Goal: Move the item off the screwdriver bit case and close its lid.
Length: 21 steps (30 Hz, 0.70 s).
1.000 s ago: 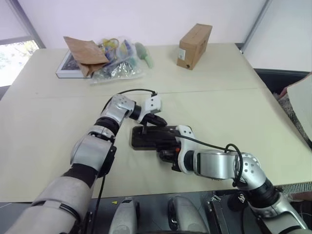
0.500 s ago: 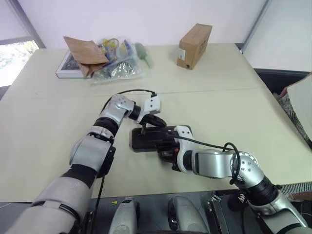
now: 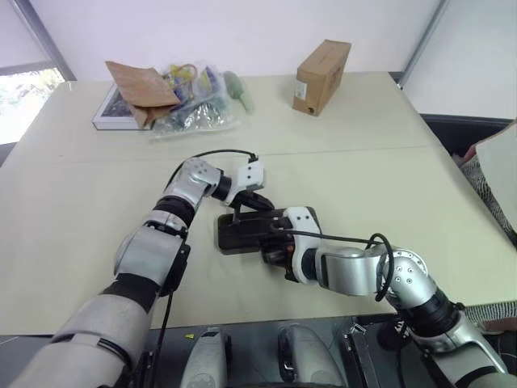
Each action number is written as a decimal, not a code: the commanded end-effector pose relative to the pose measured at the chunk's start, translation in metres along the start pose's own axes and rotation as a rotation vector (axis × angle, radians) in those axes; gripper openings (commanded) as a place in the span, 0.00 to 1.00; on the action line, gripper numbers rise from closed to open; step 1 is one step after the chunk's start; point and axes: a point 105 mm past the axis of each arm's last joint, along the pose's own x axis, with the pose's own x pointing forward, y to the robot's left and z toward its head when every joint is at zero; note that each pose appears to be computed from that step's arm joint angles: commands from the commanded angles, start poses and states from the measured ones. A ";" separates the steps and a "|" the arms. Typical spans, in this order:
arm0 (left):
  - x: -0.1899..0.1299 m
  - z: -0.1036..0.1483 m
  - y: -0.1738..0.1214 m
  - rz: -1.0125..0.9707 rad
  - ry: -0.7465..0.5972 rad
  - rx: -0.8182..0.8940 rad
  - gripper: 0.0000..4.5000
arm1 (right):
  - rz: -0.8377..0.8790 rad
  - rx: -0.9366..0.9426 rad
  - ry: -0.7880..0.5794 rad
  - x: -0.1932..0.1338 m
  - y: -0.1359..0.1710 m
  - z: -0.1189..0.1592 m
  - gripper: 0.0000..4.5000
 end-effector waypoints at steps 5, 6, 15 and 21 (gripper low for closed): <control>0.003 0.005 -0.003 -0.033 -0.009 0.036 0.00 | -0.098 -0.050 -0.031 0.007 -0.017 0.008 0.01; 0.003 0.005 -0.004 -0.036 -0.009 0.036 0.00 | -0.101 -0.055 -0.035 0.008 -0.017 0.008 0.01; 0.005 -0.001 -0.011 -0.073 0.002 0.038 0.00 | -0.103 -0.087 -0.049 0.010 -0.017 0.013 0.01; 0.006 -0.017 -0.022 -0.127 0.075 0.090 0.00 | -0.100 -0.090 -0.053 0.009 -0.017 0.015 0.01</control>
